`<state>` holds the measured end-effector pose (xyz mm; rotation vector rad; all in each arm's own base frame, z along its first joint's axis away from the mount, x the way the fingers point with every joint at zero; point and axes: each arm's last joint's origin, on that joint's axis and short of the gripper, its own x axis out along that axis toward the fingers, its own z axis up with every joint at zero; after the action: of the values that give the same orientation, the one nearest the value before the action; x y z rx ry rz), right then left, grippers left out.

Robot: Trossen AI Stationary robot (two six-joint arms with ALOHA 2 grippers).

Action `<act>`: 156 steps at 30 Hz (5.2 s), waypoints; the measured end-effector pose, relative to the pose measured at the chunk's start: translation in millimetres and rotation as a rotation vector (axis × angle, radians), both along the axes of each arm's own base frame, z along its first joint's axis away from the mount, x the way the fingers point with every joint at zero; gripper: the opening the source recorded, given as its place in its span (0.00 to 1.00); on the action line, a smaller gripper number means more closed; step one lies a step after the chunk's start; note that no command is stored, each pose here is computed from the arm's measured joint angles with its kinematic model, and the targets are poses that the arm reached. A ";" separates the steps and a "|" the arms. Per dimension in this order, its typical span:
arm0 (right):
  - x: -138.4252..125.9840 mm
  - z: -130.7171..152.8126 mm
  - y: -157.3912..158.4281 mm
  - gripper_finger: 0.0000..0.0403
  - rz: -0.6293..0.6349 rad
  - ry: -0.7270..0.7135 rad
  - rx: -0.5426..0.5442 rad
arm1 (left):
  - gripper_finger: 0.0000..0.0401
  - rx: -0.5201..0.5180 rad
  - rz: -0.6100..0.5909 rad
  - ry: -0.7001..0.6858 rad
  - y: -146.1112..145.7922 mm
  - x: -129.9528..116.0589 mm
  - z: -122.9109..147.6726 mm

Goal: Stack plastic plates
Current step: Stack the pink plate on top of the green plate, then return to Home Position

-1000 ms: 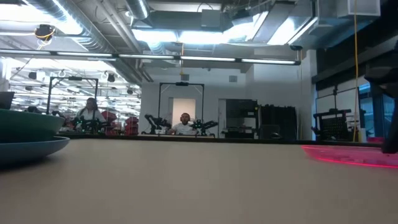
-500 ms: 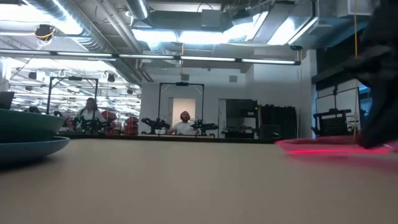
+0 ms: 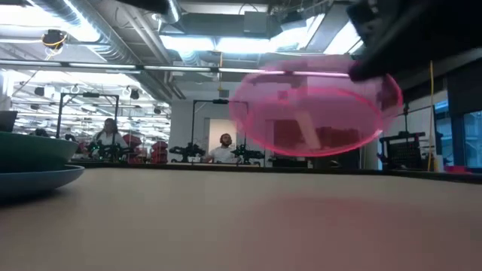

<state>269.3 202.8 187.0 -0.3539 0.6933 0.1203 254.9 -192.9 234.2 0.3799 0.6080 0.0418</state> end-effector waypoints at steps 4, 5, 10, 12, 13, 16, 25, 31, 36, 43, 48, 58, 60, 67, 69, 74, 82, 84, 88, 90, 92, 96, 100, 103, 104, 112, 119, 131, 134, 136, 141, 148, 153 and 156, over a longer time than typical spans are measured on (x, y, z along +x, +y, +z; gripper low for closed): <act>10.8 6.2 -2.4 0.00 0.053 -0.053 0.054 | 0.48 0.054 -0.016 0.013 3.7 18.3 -14.6; 12.6 7.2 -3.1 0.00 0.065 -0.062 0.056 | 0.48 0.065 -0.018 0.020 4.7 23.1 -19.6; 17.7 9.7 -5.5 0.00 0.122 -0.079 0.055 | 0.46 0.113 0.007 0.039 13.4 40.3 -36.6; 17.8 9.6 -5.3 0.00 0.142 -0.072 0.061 | 0.46 0.117 0.023 0.042 17.6 45.0 -40.1; 17.8 9.7 -5.2 0.00 0.144 -0.073 0.061 | 0.46 0.113 0.029 0.040 19.6 47.1 -40.7; 18.6 11.4 -4.2 0.00 0.147 -0.094 0.063 | 0.46 0.070 -0.001 0.052 22.7 50.8 -40.9; 19.7 13.4 -3.4 0.00 0.149 -0.117 0.072 | 0.42 0.026 -0.082 0.088 25.3 54.1 -41.5; 21.2 13.4 -5.5 0.00 0.140 -0.116 0.075 | 0.21 0.053 -0.107 0.090 24.6 54.1 -41.3; 21.0 13.9 -5.5 0.01 0.119 -0.118 0.094 | 0.03 0.059 -0.133 0.103 22.3 52.3 -42.0; 18.0 16.6 -5.8 0.20 0.069 -0.140 0.045 | 0.03 0.076 -0.111 0.087 16.8 42.6 -33.9; 4.2 27.8 -9.2 0.37 0.059 -0.099 0.023 | 0.03 0.019 -0.059 0.088 10.9 14.6 -11.9; -0.4 26.6 -18.0 0.46 -0.018 -0.050 -0.005 | 0.03 -0.439 0.102 0.351 2.7 -72.4 20.9; 0.9 25.9 -20.3 0.46 -0.025 -0.044 -0.008 | 0.03 -0.532 0.158 0.408 -0.8 -87.4 23.6; 8.8 25.5 -31.7 0.46 -0.061 -0.028 0.039 | 0.01 -0.620 0.267 0.520 -10.9 -132.4 26.0; 9.7 25.4 -33.1 0.46 -0.064 -0.026 0.042 | 0.01 -0.599 0.286 0.528 -11.4 -139.3 24.6; 11.5 25.4 -35.9 0.46 -0.083 -0.028 0.052 | 0.13 -0.612 0.337 0.472 -10.0 -138.7 24.8; 13.9 25.3 -39.8 0.46 -0.101 -0.030 0.053 | 0.33 -0.656 0.334 0.603 -12.3 -141.7 23.8; 15.9 25.1 -43.7 0.46 -0.107 -0.026 0.047 | 0.34 -0.658 0.324 0.619 -12.6 -142.4 24.2; 23.4 24.9 -57.1 0.46 -0.096 -0.014 0.021 | 0.34 -0.576 0.240 0.465 -11.7 -137.8 27.3; 28.4 24.5 -66.7 0.45 -0.083 0.003 0.026 | 0.34 -0.485 0.195 0.335 -7.0 -133.5 31.5; 32.3 24.8 -77.2 0.43 -0.065 0.024 0.033 | 0.34 -0.367 0.165 0.210 2.6 -125.4 37.6; 33.5 27.3 -100.5 0.33 -0.036 0.040 0.065 | 0.30 -0.161 0.148 0.058 31.8 -105.6 55.1; 22.5 18.8 -132.4 0.21 -0.036 0.061 0.141 | 0.23 -0.083 0.146 -0.002 68.9 -89.1 66.3; 8.5 14.6 -152.6 0.12 -0.044 0.002 0.180 | 0.16 -0.130 0.091 -0.085 94.3 -81.8 58.2; 2.1 14.1 -158.2 0.09 -0.046 -0.025 0.193 | 0.14 -0.163 0.072 -0.143 101.8 -80.3 54.4; -56.9 15.7 -196.5 0.02 -0.087 -0.254 0.307 | 0.01 -0.317 0.028 -0.515 148.4 -82.9 5.0; -103.9 5.6 -206.2 0.00 -0.115 -0.509 0.388 | 0.00 -0.304 0.119 -0.516 170.8 -91.4 -25.6; -150.1 -19.4 -204.9 0.01 -0.113 -0.678 0.419 | 0.00 -0.352 0.260 -0.618 189.1 -125.6 -63.6; -155.0 -19.7 -204.4 0.01 -0.102 -0.672 0.422 | 0.00 -0.358 0.279 -0.684 191.7 -134.5 -65.6; -158.2 -19.8 -204.2 0.01 -0.098 -0.672 0.423 | 0.00 -0.352 0.304 -0.711 193.3 -139.9 -63.0; -166.2 -18.8 -203.6 0.01 -0.087 -0.690 0.442 | 0.00 -0.352 0.252 -0.761 193.6 -152.6 -58.1; -172.3 -15.9 -202.2 0.01 -0.047 -0.724 0.469 | 0.00 -0.394 0.114 -0.696 190.1 -158.3 -63.6; -171.6 -18.5 -203.0 0.01 -0.084 -0.701 0.475 | 0.00 -0.377 0.125 -0.683 190.5 -157.3 -64.7; -171.0 -19.6 -203.9 0.01 -0.115 -0.695 0.470 | 0.00 -0.376 0.127 -0.683 190.5 -157.3 -64.7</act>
<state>98.3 -1.1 167.4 0.1048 -0.0146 0.0410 97.6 -2.4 169.5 -0.0500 -0.0430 0.1687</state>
